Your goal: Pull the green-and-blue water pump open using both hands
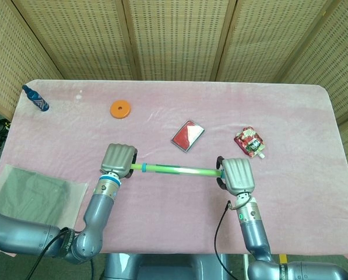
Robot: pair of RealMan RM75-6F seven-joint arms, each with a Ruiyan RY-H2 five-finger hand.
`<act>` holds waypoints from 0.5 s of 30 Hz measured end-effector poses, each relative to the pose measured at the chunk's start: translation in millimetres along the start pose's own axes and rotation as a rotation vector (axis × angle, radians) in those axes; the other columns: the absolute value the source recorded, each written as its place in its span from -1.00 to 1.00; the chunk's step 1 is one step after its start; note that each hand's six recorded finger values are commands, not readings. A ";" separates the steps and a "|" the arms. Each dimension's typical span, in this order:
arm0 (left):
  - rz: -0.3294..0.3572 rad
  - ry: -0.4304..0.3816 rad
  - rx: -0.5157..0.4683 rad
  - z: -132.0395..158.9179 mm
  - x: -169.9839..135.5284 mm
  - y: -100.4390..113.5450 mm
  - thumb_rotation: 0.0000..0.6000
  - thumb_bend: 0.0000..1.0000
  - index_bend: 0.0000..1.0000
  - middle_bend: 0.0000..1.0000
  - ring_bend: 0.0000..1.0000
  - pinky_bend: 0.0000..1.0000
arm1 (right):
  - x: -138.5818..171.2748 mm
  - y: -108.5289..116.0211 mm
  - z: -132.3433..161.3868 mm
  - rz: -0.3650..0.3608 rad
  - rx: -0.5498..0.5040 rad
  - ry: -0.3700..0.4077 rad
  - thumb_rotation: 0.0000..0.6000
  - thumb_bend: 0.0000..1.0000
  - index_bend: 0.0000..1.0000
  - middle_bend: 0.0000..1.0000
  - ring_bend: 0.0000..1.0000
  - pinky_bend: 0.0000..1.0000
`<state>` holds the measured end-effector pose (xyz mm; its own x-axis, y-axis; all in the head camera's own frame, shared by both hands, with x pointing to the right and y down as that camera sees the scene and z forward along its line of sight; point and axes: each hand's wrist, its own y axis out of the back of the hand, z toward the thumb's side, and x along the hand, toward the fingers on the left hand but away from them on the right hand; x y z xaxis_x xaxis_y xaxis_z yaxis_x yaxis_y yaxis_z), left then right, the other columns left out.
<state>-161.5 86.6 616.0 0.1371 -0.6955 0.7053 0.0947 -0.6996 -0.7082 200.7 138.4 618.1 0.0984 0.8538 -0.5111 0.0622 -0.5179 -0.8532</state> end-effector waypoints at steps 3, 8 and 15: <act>-0.003 -0.004 0.000 0.6 0.5 -0.7 1.00 0.15 0.44 0.70 0.46 0.39 | -1.8 0.9 -0.9 -0.012 0.004 -0.002 1.00 -0.04 0.46 1.00 0.94 0.44; -0.005 -0.004 0.000 -0.6 1.4 -0.7 1.00 0.15 0.44 0.70 0.46 0.39 | -4.2 3.3 -1.9 -0.032 0.013 -0.001 1.00 -0.04 0.49 1.00 0.94 0.44; -0.004 0.009 0.028 -10.3 1.5 -1.0 1.00 0.15 0.43 0.70 0.46 0.39 | -6.1 1.1 -9.4 -0.033 0.032 -0.020 1.00 -0.04 0.48 1.00 0.94 0.44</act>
<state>-171.5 84.6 618.1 0.1279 -0.6945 0.7080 0.1231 -0.6972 -0.7062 209.5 132.1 621.2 0.0769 0.8716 -0.4841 0.0333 -0.4875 -0.8725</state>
